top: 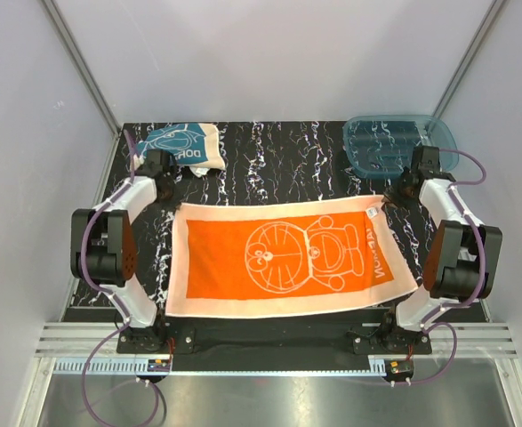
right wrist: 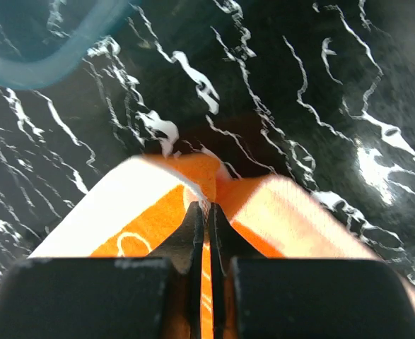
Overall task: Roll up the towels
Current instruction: Flatten the towel
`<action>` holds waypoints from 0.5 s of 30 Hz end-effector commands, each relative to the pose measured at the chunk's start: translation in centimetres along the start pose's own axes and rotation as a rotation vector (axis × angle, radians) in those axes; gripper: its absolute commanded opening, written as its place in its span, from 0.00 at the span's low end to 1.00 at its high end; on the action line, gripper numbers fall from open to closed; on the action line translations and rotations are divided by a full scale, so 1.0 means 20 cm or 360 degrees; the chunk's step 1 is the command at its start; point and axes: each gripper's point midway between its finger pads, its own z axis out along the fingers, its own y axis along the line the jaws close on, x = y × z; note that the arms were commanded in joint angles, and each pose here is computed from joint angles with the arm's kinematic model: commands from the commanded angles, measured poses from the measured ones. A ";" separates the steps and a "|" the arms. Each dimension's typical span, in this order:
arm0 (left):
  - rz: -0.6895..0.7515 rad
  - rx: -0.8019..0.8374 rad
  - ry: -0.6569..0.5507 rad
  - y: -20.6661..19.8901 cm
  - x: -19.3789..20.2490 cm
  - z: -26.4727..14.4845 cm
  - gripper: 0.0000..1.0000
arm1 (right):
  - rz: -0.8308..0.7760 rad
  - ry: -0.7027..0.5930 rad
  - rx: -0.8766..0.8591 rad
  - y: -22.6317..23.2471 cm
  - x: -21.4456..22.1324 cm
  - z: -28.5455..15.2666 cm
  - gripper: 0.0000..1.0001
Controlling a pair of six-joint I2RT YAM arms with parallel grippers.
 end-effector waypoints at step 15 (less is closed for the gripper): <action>0.0022 -0.0021 -0.0165 0.03 -0.50 -0.03 0.00 | 0.0005 0.0079 -0.0146 0.26 -0.14 0.15 0.00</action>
